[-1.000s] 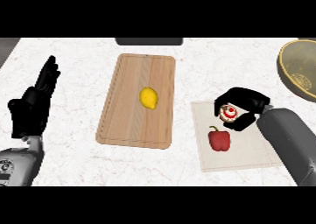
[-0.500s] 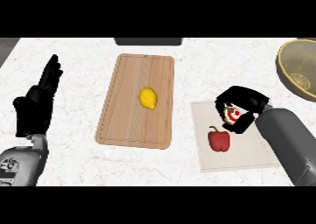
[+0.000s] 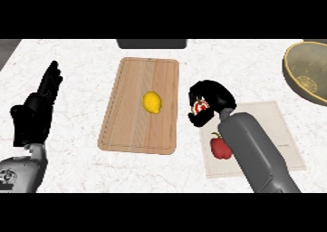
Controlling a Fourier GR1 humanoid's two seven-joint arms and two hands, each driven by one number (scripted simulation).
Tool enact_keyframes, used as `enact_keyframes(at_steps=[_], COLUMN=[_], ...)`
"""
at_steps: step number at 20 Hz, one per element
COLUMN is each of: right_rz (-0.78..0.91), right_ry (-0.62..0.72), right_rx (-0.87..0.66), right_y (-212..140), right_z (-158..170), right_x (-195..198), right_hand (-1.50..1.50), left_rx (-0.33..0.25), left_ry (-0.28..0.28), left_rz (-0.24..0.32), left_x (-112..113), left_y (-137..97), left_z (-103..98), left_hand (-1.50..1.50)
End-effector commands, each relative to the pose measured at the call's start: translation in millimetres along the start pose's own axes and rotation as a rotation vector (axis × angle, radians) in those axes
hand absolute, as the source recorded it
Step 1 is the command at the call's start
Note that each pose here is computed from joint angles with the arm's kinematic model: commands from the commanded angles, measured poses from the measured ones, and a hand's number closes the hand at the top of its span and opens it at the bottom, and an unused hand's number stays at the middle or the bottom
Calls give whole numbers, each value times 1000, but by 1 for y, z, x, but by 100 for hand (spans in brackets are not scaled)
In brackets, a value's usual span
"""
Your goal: Pick the cupcake from the placemat and place it in the bowl
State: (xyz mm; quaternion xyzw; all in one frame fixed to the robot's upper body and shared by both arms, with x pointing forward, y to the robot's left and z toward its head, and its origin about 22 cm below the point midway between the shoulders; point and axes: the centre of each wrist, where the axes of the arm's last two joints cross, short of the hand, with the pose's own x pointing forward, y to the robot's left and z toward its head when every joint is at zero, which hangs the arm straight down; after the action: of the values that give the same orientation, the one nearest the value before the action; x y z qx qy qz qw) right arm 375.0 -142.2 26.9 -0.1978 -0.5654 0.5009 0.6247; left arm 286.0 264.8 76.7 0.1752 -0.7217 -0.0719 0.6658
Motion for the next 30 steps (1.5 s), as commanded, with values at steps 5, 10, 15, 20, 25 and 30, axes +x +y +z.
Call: enact_keyframes(at_steps=[5,10,15,20,25,30], right_rz=[-263,-263,-219,-283,-326,-353], right_ry=[65,159,290,321,361,362], right_rx=[-425,-629,-760,-863,-972,-1064], right_y=[-34,-69,-89,-111,-151,-177], right_z=[24,55,86,85,79,94], right_x=[85,120,87,50,-20,-81], right_hand=[150,150,150,150,150,150], left_rx=[6,27,26,2,-1,-28], left_ry=[21,13,-1,-19,-15,-28], left_rz=[-9,3,-2,-13,7,20], left_x=[-14,-6,0,4,4,8], left_y=[3,-11,-6,5,-1,15], left_z=[6,-1,-11,2,-7,-15], left_hand=[0,0,0,0,0,0])
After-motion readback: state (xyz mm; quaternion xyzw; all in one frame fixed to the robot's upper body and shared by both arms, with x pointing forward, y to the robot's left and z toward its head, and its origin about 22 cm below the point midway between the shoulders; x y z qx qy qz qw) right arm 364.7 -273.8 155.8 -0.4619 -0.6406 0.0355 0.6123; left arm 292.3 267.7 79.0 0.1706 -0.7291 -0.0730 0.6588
